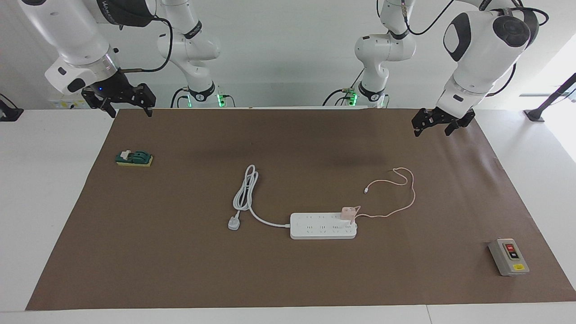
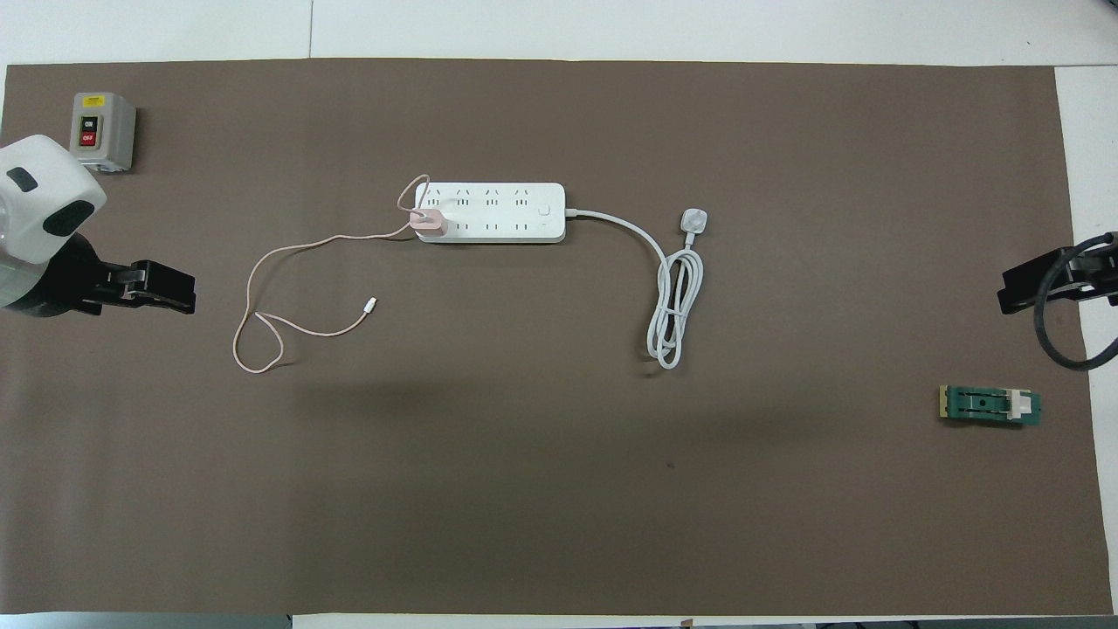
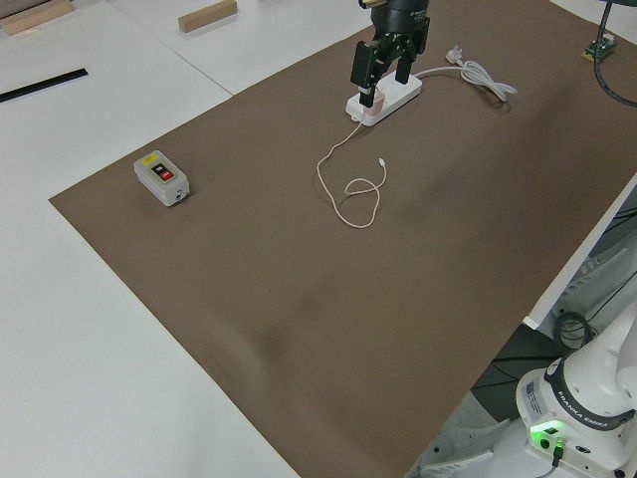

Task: Plug charger into power strip

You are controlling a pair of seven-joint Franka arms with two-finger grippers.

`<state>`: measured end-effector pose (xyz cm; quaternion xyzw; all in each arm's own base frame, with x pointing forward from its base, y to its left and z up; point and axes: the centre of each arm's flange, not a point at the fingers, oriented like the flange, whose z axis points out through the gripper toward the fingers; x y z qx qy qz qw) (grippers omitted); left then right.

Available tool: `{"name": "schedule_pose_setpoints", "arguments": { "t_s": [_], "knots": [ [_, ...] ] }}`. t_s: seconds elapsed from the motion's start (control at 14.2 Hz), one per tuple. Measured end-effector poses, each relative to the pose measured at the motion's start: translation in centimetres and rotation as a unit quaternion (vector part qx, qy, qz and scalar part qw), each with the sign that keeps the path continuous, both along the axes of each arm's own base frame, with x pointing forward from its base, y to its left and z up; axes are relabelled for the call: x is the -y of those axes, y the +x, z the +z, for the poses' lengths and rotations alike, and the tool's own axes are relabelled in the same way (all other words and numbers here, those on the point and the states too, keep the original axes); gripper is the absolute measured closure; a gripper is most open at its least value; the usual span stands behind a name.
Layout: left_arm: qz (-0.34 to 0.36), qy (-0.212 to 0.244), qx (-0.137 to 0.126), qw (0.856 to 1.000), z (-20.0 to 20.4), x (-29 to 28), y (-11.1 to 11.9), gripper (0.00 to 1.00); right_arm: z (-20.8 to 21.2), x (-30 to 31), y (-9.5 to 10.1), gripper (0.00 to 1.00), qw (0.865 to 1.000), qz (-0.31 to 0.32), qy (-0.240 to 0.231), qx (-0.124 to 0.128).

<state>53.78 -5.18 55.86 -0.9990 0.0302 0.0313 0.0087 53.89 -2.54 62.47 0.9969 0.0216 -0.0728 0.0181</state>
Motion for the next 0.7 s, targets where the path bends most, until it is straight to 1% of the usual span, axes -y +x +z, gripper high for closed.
{"name": "schedule_pose_setpoints", "arguments": {
  "t_s": [0.56, 0.63, 0.7],
  "knots": [
    [0.006, 0.000, 0.000, 1.000, -0.11, 0.05, 0.09, 0.00, -0.03, -0.07, 0.02, 0.00, 1.000, 0.001, 0.000, 0.000],
    [0.006, 0.000, 0.000, 1.000, -0.11, 0.05, 0.10, 0.00, -0.13, -0.05, 0.15, 0.00, 1.000, 0.001, 0.000, 0.005],
    [0.007, 0.000, 0.001, 1.000, -0.11, 0.05, 0.10, 0.00, -0.32, -0.03, 0.44, 0.00, 1.000, 0.001, -0.001, 0.014]
  ]
}}
